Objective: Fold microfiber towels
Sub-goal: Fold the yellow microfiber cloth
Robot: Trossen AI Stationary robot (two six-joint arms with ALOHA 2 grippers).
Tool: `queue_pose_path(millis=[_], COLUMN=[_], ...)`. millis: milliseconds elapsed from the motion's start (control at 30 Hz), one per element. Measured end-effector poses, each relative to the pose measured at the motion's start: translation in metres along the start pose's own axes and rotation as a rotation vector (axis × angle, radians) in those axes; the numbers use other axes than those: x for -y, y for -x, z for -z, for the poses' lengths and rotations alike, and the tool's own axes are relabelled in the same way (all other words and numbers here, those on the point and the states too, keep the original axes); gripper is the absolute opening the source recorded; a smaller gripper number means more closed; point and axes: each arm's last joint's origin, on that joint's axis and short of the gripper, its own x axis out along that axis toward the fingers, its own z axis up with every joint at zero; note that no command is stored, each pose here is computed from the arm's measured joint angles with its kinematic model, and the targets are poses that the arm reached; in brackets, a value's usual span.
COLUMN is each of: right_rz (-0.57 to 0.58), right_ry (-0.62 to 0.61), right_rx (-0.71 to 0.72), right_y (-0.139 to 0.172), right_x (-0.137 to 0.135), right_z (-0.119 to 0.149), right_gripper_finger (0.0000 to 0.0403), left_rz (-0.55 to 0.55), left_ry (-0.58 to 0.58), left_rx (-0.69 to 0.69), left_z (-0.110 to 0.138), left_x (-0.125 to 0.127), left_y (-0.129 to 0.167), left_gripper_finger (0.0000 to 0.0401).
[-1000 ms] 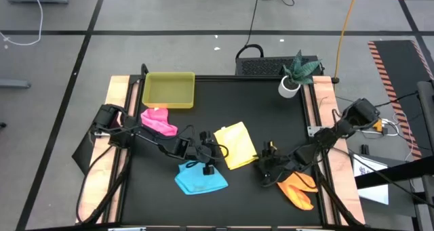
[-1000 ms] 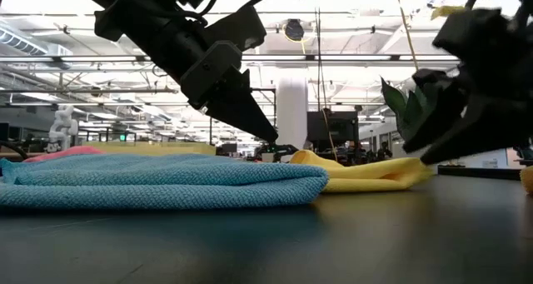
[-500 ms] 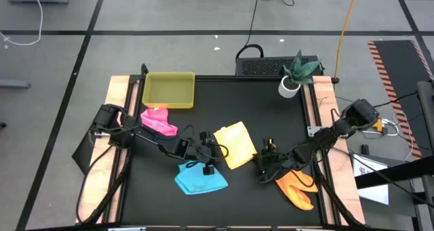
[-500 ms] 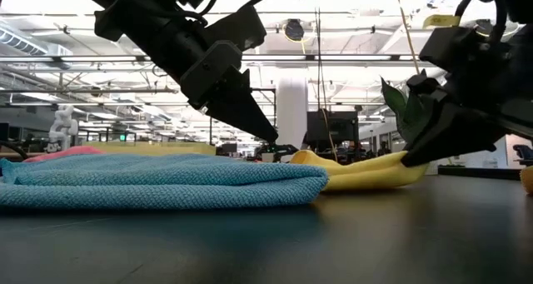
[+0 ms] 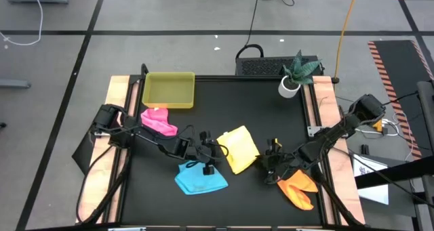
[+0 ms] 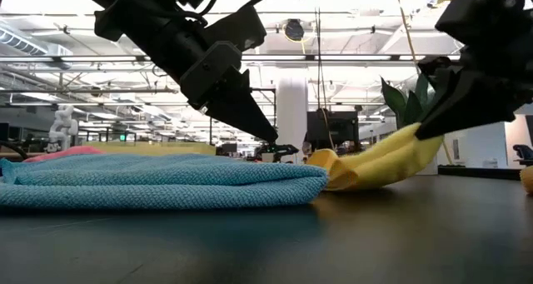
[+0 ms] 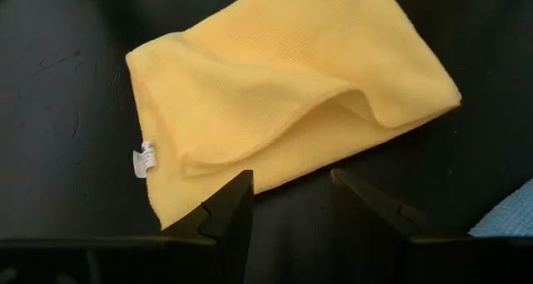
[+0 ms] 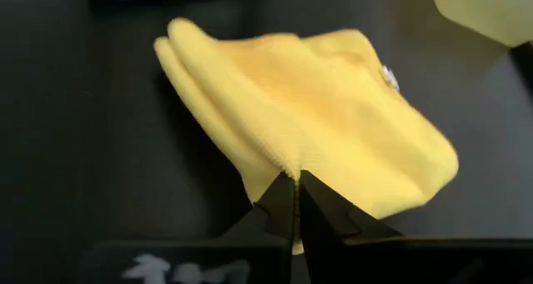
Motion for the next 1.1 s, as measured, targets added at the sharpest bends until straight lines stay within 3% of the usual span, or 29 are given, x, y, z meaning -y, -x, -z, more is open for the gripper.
queue_pose_path(millis=[333,600,767,1100], right_rz=[-0.018,-0.024,-0.027,-0.029], right_ry=[-0.042,-0.064,-0.056,-0.052], right_rx=[-0.041,-0.014,-0.002,0.004], right_y=[-0.003,-0.004,-0.004,-0.004], right_x=[0.002,0.001,0.001,0.001], right_z=[0.023,0.024,0.023,0.022], right_gripper_finger=[0.0006,0.0006,0.0006,0.0006], left_rz=[-0.063,-0.117,-0.036,0.016], left_ry=[-0.093,0.087,0.108,0.146], left_rx=[0.043,0.112,0.089,0.014], left_z=[0.009,0.003,0.004,0.02], left_x=[-0.002,-0.037,-0.059,-0.057], left_y=[-0.027,-0.043,-0.05,-0.063], left_gripper_finger=[0.0163,0.0163,0.0163,0.0163])
